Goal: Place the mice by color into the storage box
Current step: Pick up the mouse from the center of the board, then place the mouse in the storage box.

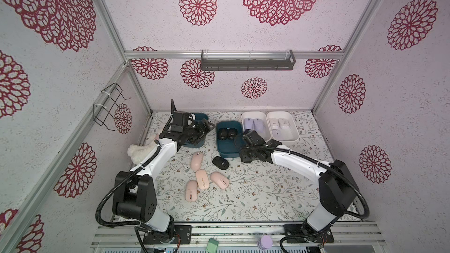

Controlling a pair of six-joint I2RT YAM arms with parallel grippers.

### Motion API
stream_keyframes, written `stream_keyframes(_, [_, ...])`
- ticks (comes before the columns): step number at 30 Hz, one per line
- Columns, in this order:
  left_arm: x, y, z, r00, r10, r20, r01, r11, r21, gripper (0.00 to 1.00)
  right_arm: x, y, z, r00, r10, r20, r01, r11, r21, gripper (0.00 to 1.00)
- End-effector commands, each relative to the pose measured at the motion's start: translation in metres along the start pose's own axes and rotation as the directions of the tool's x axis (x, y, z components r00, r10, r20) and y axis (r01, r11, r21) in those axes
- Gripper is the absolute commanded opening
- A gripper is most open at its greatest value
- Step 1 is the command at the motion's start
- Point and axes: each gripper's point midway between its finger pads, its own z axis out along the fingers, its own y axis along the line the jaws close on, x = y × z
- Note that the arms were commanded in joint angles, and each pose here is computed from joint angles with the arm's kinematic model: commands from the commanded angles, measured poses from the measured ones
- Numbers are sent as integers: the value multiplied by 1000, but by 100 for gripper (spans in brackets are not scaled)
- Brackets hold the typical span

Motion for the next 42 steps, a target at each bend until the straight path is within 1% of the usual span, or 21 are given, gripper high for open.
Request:
stream_keyframes(1, [-11, -8, -16, 998, 25, 55, -25, 1000, 8, 97, -45, 14, 10, 994, 28, 103, -29, 999, 15, 62])
stream_keyframes(3, [-13, -9, -18, 998, 27, 63, -27, 1000, 4, 97, -60, 24, 25, 993, 30, 117, -31, 999, 9, 63])
stream_keyframes(6, [-16, -7, -24, 994, 41, 99, -40, 999, -15, 97, -71, 41, 49, 996, 26, 87, -25, 1000, -18, 63])
stream_keyframes(8, [-19, -8, -27, 993, 40, 115, -39, 999, -15, 97, -72, 47, 64, 997, 35, 65, -34, 999, -20, 63])
stream_keyframes(13, [-18, -10, -28, 993, 39, 114, -38, 999, -6, 97, -68, 61, 93, 997, 80, 17, -79, 995, -57, 63])
stream_keyframes(19, [-18, -11, -29, 993, 37, 114, -38, 999, 0, 97, -60, 68, 114, 991, 135, -22, -136, 988, -79, 63])
stream_keyframes(24, [-17, -11, -26, 994, 26, 106, -27, 1000, 10, 97, -55, 60, 127, 987, 153, -46, -155, 986, -55, 66])
stream_keyframes(26, [-17, -10, -26, 994, 23, 105, -24, 1000, 7, 97, -53, 62, 129, 987, 152, -56, -155, 986, -63, 67])
stream_keyframes(30, [-16, -9, -24, 995, 20, 97, -21, 1000, 9, 97, -52, 66, 130, 984, 163, -67, -168, 982, -88, 73])
stream_keyframes(38, [-15, -7, -21, 996, 15, 90, -15, 1000, 6, 97, -64, 80, 112, 979, 193, -70, -203, 959, -196, 75])
stream_keyframes(42, [-14, -9, -21, 996, 12, 84, -14, 1000, 17, 97, -70, 85, 98, 969, 236, -70, -246, 929, -277, 75])
